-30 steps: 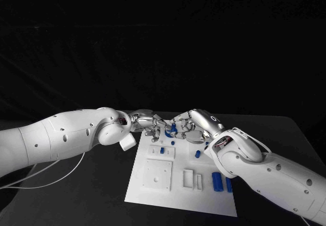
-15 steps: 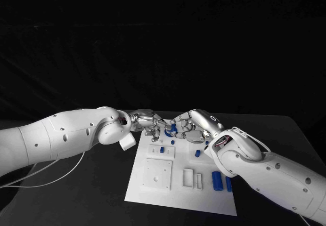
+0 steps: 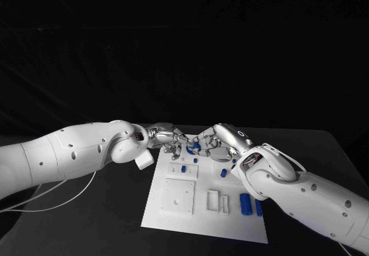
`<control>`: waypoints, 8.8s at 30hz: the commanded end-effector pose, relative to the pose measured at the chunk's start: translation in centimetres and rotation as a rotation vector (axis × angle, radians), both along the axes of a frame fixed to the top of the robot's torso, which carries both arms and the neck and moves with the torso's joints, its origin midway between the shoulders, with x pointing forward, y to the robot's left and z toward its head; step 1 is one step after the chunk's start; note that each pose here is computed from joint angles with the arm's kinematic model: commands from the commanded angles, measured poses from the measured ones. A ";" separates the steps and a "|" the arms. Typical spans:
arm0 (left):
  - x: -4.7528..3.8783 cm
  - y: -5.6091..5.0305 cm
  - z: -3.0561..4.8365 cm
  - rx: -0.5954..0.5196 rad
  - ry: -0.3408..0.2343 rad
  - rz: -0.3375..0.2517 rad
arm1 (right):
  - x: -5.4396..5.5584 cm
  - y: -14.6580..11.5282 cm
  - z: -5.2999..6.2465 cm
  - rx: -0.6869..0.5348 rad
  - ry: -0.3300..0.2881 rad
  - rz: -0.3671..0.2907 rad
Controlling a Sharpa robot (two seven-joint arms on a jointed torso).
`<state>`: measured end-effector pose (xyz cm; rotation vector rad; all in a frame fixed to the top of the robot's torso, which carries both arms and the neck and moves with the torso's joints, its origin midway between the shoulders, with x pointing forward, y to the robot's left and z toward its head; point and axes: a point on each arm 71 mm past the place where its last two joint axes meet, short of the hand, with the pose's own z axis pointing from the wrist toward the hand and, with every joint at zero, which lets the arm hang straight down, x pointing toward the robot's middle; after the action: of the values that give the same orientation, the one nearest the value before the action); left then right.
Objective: Assemble the parts on the task board
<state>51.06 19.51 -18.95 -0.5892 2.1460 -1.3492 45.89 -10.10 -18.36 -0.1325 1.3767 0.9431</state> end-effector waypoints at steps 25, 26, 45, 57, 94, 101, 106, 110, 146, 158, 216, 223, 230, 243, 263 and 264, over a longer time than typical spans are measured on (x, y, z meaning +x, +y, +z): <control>0.55 0.2 0.37 -0.042 -0.027 0.059 | -0.4 0.3 -0.7 -0.043 0.039 0.025; 0.57 0.2 0.38 -0.042 -0.028 0.061 | -0.5 0.4 -0.8 -0.044 0.040 0.026; 0.57 0.4 0.29 -0.028 -0.024 0.058 | -0.5 0.3 -1.1 -0.051 0.047 0.020; 0.52 0.4 0.19 0.015 -0.045 0.050 | -0.2 -0.2 -1.3 -0.052 0.047 -0.002; -2.38 1.9 -2.54 0.622 -0.254 0.455 | 9.8 -16.6 4.5 0.185 0.100 -0.482; -3.26 1.6 -4.14 0.609 -0.250 0.475 | 10.3 -17.2 4.9 0.201 0.100 -0.501; -3.71 1.2 -5.02 0.597 -0.254 0.477 | 10.4 -17.2 4.9 0.208 0.103 -0.502; -4.15 0.8 -5.90 0.591 -0.253 0.470 | 10.5 -17.1 5.0 0.210 0.106 -0.499; -4.45 0.0 -8.33 0.750 -0.231 0.341 | 10.5 -17.0 4.9 0.214 0.126 -0.492; -4.56 -0.2 -8.55 0.750 -0.192 0.335 | 10.6 -16.9 4.8 0.214 0.129 -0.491; -4.00 -0.5 -7.96 0.723 -0.288 0.374 | 10.7 -16.9 4.6 0.219 0.137 -0.493; -3.96 -0.5 -7.97 0.722 -0.288 0.374 | 10.7 -16.9 4.6 0.219 0.139 -0.492; -3.86 -0.6 -8.10 0.729 -0.279 0.364 | 10.7 -16.8 4.5 0.220 0.141 -0.491; -3.71 -0.7 -8.39 0.740 -0.261 0.347 | 10.7 -17.0 4.5 0.218 0.144 -0.494; -4.06 -0.8 -8.71 0.760 -0.226 0.298 | 10.8 -17.1 4.4 0.216 0.146 -0.497; -4.07 -0.9 -8.71 0.760 -0.226 0.297 | 10.8 -17.1 4.4 0.216 0.146 -0.497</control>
<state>47.56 18.91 -26.79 -0.4094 1.9993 -0.3680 56.65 -27.36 -13.96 0.4443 1.3356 0.6726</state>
